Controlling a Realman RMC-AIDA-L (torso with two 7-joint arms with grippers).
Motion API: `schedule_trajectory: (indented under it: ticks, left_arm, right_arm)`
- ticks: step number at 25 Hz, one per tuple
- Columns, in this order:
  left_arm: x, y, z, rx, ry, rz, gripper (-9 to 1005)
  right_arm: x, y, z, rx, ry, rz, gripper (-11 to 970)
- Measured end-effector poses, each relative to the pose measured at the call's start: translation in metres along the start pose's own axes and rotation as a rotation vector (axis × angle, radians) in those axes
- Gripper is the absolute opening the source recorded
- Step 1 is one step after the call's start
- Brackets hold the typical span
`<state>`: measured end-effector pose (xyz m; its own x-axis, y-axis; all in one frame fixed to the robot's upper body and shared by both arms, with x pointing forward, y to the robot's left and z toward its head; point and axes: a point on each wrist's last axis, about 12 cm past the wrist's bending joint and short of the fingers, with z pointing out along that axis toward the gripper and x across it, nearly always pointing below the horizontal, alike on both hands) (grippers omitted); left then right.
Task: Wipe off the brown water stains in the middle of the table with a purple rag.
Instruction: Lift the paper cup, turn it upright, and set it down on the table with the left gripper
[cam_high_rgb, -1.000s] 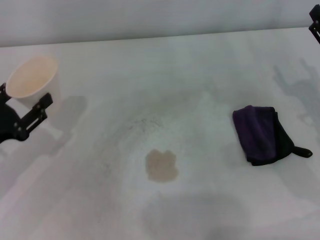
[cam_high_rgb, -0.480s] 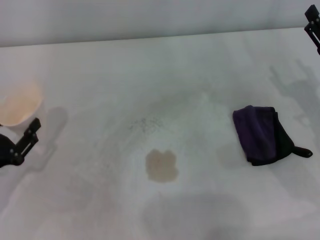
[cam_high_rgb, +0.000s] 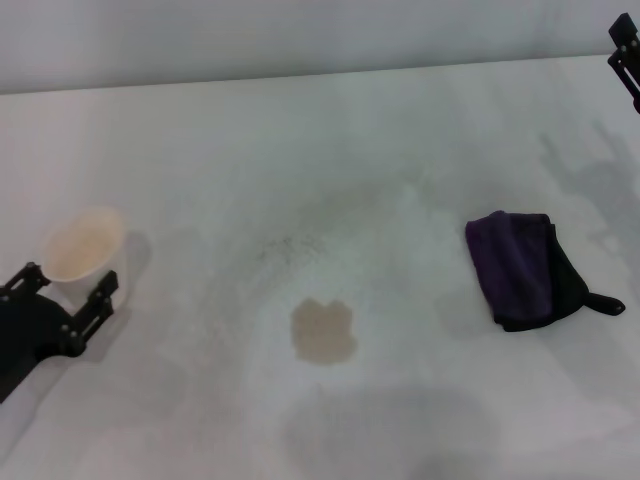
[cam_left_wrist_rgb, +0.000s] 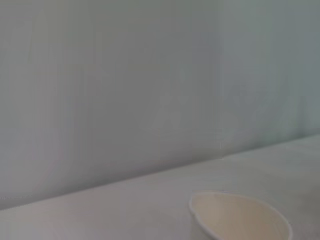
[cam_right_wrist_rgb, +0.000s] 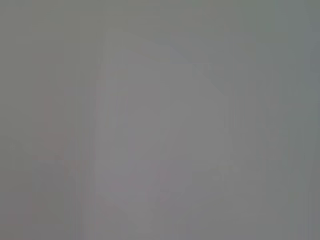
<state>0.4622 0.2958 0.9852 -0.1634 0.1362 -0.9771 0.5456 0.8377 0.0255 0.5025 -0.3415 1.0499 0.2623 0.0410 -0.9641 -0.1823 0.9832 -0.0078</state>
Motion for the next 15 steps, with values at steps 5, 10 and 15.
schedule_trajectory:
  ticks: [5, 10, 15]
  left_arm:
    - [0.003, -0.01, 0.006, 0.04, 0.021, 0.021, 604]
    - [0.008, -0.017, 0.004, 0.056, 0.033, 0.045, 604]
    - [0.016, -0.025, -0.004, 0.038, 0.044, 0.069, 604]
  right_arm:
    - [0.0, 0.0, 0.001, 0.0, 0.002, 0.0, 841]
    - [0.001, -0.001, 0.001, 0.004, 0.005, 0.0, 841]
    - [0.001, -0.001, 0.0, 0.004, 0.009, -0.002, 841]
